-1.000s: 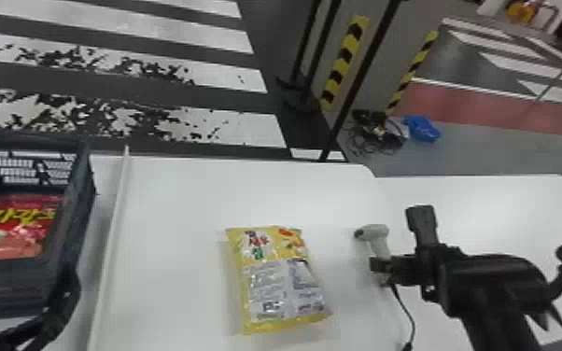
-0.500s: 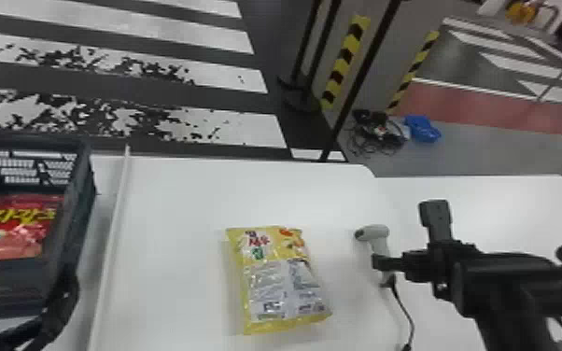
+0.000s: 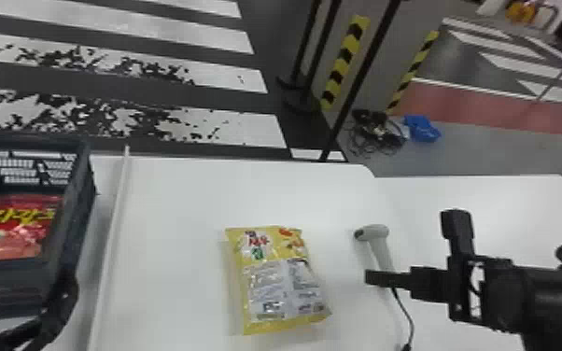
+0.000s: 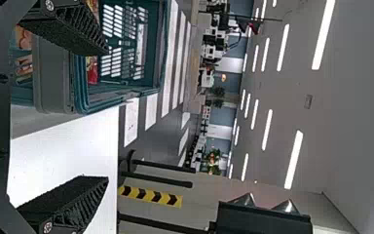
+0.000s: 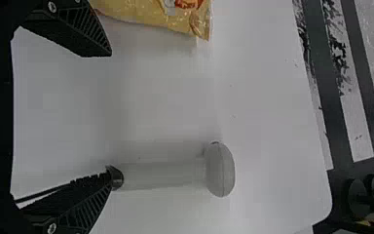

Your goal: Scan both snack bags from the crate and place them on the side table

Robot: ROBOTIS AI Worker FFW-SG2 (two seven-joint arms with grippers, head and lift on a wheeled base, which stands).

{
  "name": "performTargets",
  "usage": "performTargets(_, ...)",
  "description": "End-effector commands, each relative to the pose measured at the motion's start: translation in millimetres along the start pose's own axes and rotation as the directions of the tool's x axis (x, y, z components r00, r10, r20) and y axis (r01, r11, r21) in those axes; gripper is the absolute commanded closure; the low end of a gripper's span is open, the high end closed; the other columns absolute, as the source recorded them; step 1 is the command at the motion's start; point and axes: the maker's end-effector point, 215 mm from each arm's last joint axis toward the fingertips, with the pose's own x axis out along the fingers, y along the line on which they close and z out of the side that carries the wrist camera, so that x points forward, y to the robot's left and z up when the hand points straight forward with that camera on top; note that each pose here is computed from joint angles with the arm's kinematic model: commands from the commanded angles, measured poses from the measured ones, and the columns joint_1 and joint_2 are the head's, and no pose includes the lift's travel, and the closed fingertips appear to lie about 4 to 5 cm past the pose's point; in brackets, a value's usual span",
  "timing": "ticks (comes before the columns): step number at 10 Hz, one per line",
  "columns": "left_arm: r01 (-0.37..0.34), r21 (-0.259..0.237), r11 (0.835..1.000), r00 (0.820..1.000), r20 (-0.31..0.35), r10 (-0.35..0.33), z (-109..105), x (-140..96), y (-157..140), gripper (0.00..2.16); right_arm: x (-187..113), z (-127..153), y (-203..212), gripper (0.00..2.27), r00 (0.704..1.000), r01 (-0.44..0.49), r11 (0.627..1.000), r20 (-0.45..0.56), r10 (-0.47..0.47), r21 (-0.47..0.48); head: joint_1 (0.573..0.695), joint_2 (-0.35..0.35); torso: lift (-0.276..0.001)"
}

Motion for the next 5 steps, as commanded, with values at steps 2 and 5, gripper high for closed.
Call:
performTargets(2, -0.001, 0.0, 1.0, 1.0, -0.002, 0.001, -1.8, -0.5, 0.5, 0.08, -5.8, -21.3, 46.9, 0.09, 0.986, -0.154, 0.986, -0.05, 0.157, 0.068, 0.695, -0.337, -0.095)
performTargets(5, 0.0, 0.0, 1.0, 1.0, -0.001, 0.0, -1.4, 0.5, 0.0, 0.08, 12.5, -34.9, 80.8, 0.09, 0.975, -0.195, 0.981, -0.104, 0.196, 0.015, 0.695, -0.281, -0.095)
